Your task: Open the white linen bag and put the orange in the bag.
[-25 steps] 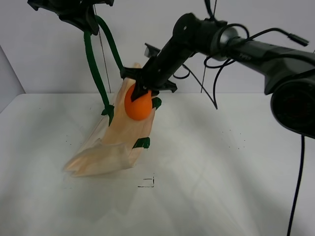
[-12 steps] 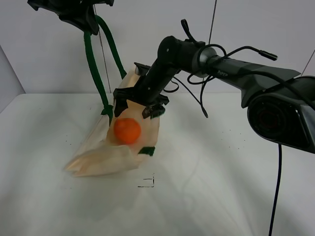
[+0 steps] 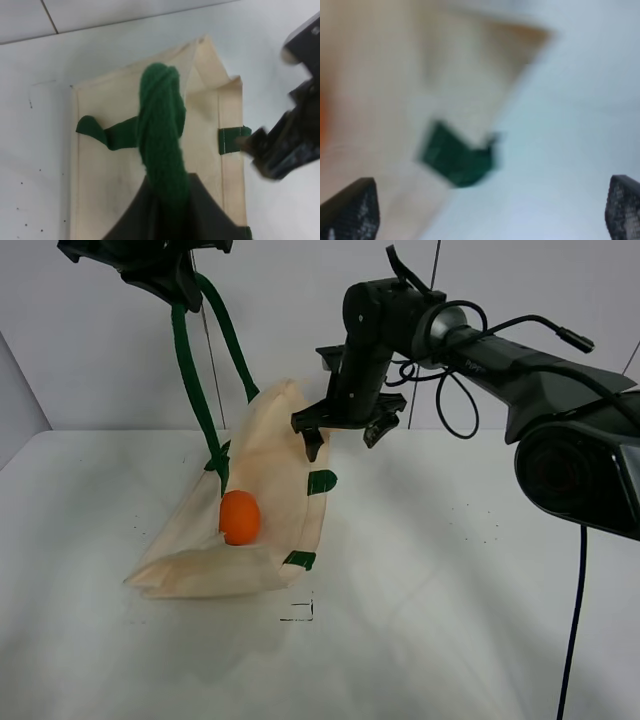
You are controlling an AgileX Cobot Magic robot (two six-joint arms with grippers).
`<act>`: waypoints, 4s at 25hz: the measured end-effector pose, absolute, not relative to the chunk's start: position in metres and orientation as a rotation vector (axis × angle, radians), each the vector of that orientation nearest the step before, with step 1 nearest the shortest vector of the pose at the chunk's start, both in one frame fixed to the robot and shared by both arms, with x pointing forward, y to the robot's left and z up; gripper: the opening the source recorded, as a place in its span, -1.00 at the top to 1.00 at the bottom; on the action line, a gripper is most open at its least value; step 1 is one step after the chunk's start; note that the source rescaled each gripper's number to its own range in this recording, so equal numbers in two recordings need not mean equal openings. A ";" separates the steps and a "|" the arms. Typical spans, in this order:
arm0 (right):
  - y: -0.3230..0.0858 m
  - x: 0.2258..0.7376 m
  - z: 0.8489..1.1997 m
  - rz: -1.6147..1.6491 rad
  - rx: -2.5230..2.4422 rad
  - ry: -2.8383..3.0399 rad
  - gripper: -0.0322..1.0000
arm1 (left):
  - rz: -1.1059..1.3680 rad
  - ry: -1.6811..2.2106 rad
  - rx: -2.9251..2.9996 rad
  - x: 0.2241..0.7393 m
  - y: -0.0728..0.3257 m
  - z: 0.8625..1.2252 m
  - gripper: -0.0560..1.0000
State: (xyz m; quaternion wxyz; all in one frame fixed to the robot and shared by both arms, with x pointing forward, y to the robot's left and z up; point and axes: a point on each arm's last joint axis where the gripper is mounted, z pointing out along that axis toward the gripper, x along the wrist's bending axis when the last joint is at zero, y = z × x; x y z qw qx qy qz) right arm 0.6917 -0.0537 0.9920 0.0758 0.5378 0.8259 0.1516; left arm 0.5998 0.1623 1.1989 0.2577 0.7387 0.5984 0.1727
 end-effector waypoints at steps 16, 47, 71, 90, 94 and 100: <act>-0.257 0.752 0.988 0.322 1.980 2.092 -1.00 | 0.468 1.623 2.003 0.600 0.162 1.199 0.89; -0.289 0.406 1.054 0.257 2.043 2.155 -1.00 | 0.468 1.623 2.003 0.600 0.162 1.199 0.89; -0.299 0.236 1.053 0.996 1.484 1.584 -1.00 | 0.396 1.654 2.047 0.605 0.158 1.176 0.89; -0.299 0.236 1.053 0.996 1.484 1.584 -1.00 | 0.162 1.812 2.259 0.663 0.129 1.015 -0.83; -0.299 0.236 1.053 0.996 1.484 1.584 -1.00 | 0.251 1.895 2.298 0.664 0.142 1.015 -0.84; -0.299 0.236 1.053 0.996 1.484 1.584 -1.00 | 0.278 2.053 2.210 0.678 0.195 1.015 -0.85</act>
